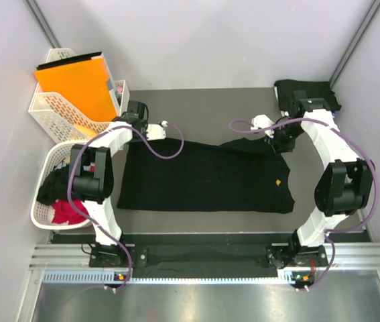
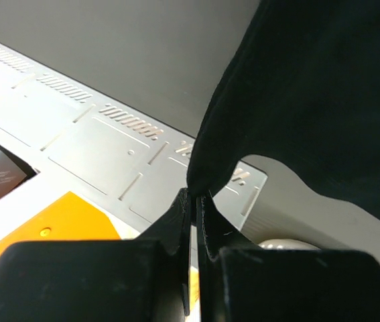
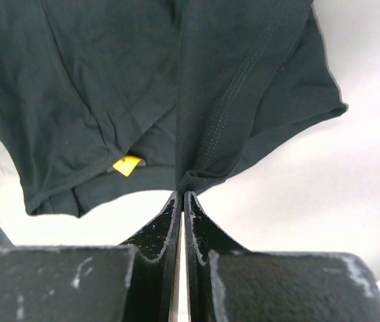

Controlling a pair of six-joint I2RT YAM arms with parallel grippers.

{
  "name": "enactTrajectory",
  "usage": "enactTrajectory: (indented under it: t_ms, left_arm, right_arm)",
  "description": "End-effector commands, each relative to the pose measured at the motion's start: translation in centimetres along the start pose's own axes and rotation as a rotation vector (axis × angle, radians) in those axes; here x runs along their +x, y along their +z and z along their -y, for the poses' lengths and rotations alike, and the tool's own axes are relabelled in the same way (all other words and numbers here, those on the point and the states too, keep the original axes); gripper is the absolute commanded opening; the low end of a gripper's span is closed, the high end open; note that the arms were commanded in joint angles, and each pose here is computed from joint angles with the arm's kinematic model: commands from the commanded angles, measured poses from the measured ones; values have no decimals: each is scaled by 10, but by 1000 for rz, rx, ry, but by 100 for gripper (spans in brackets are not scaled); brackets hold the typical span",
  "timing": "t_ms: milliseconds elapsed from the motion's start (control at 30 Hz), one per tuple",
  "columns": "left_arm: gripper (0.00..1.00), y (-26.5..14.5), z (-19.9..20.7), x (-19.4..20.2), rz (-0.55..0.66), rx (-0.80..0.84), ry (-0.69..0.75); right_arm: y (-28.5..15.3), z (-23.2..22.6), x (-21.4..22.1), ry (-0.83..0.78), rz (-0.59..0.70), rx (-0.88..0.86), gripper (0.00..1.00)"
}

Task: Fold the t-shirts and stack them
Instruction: Fold the other side of the tshirt into a rectangle

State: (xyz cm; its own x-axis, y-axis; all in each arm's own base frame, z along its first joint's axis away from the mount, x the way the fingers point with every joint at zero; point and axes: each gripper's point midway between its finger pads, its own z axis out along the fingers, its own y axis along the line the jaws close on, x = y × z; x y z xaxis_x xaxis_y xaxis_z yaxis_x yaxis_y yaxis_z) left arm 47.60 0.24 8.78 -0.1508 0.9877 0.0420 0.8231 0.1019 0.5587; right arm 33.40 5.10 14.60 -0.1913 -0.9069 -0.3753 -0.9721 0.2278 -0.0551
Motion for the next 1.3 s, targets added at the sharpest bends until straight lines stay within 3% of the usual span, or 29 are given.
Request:
enactTrajectory:
  t_ms: [0,467,1267]
  left_arm:
    - [0,-23,-6,12,2,-4,1]
    - [0,-23,24,28,-23,91,21]
    - [0,-28,48,35,-37,211,59]
  right_arm:
    - [-14,1,8,-61,-41,49,0]
    - [-21,7,27,-76,-92,73,0]
    - [-9,-67,38,-181,-159,-106,0]
